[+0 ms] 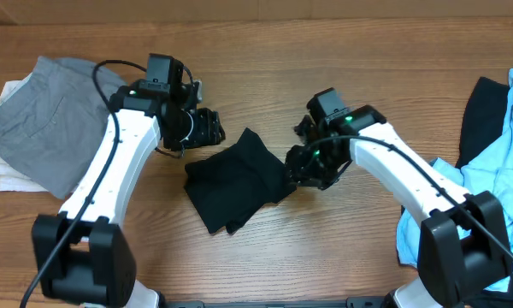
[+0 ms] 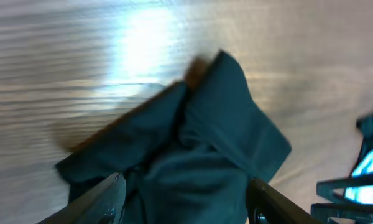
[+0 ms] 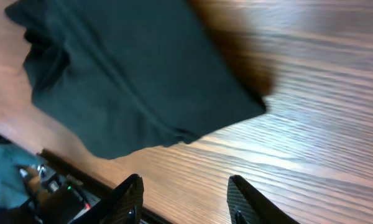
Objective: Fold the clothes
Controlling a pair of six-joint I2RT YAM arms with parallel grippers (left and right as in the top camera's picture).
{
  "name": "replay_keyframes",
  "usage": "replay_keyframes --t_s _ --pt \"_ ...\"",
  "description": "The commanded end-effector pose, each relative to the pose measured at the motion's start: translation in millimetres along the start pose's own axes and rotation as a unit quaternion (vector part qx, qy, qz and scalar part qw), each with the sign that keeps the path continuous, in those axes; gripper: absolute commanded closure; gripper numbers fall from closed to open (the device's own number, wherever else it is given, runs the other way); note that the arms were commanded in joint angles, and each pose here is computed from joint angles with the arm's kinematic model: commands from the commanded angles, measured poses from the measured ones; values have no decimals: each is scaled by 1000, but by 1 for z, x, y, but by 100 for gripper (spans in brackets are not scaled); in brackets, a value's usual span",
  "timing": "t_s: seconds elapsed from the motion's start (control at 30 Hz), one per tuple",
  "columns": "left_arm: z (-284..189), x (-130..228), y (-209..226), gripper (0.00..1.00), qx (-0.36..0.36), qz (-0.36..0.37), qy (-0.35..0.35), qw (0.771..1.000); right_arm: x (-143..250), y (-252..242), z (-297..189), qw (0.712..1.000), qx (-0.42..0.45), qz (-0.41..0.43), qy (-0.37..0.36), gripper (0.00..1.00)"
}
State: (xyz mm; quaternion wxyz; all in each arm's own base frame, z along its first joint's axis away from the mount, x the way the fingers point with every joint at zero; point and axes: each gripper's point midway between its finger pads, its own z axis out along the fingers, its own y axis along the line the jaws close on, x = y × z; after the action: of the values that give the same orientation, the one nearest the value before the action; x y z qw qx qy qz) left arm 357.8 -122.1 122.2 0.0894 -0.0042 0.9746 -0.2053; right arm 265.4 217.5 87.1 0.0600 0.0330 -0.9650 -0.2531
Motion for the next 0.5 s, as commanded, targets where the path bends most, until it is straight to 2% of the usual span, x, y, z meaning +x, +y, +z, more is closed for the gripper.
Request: replay_keyframes --t_s 0.0,0.2,0.33,0.47 --pt "32 19 -2 34 42 77 58 994 12 12 11 1000 -16 2 13 53" --pt "69 28 13 35 43 113 103 987 26 19 37 1000 -16 8 23 54" --pt "80 30 18 36 44 126 114 985 30 27 53 1000 -26 4 17 59" --pt "82 29 18 43 44 128 113 984 22 44 65 998 -51 -21 -11 61"
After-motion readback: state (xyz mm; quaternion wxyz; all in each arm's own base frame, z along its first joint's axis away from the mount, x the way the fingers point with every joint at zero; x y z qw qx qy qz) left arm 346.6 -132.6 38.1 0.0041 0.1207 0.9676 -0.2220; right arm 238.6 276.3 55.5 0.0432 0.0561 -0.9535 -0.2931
